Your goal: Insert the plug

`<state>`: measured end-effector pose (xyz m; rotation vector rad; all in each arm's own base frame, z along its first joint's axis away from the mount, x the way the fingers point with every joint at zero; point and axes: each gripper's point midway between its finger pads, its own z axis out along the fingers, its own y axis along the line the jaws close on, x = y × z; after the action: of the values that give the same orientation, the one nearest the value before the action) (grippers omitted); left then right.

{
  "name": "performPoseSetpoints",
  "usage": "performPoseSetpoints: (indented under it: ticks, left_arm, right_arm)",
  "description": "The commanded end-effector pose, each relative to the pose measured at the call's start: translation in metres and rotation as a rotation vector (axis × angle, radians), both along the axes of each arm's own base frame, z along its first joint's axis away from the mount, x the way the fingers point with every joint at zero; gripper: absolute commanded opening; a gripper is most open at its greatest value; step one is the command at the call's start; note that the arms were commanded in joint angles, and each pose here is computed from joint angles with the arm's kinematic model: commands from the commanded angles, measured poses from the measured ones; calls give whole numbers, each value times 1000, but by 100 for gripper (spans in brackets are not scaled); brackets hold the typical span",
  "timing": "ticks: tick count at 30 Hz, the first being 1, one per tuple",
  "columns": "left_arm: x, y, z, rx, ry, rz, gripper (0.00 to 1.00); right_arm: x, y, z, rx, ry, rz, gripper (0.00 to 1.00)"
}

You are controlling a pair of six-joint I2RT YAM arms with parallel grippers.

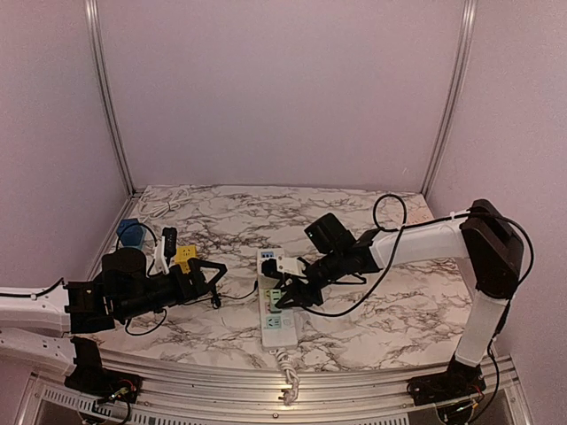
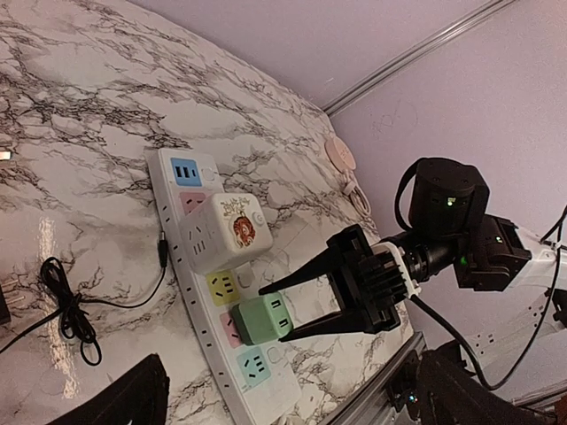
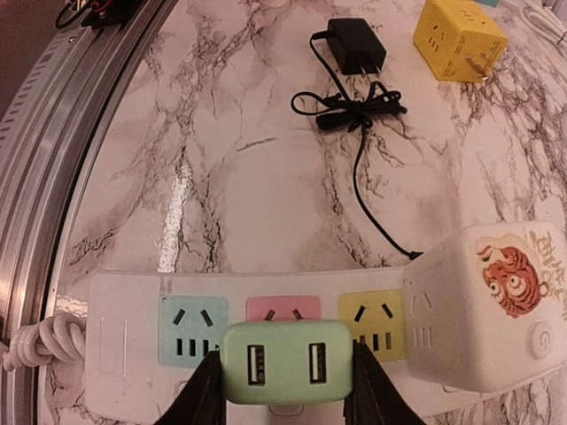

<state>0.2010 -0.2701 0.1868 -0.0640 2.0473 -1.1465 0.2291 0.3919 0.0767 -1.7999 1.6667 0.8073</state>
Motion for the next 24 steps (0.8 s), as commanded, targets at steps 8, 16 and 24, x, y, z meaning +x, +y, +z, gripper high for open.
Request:
performPoseSetpoints:
  ticks: [8, 16, 24]
  left_arm:
    - [6, 2, 4, 16, -10, 16, 99]
    - [8, 7, 4, 38, -9, 32, 99]
    - [9, 0, -2, 53, 8, 16, 99]
  right_arm:
    - [1, -57, -86, -383, 95, -135, 20]
    - [-17, -66, -116, -483, 112, -132, 19]
    - [-29, -76, -123, -471, 142, -159, 19]
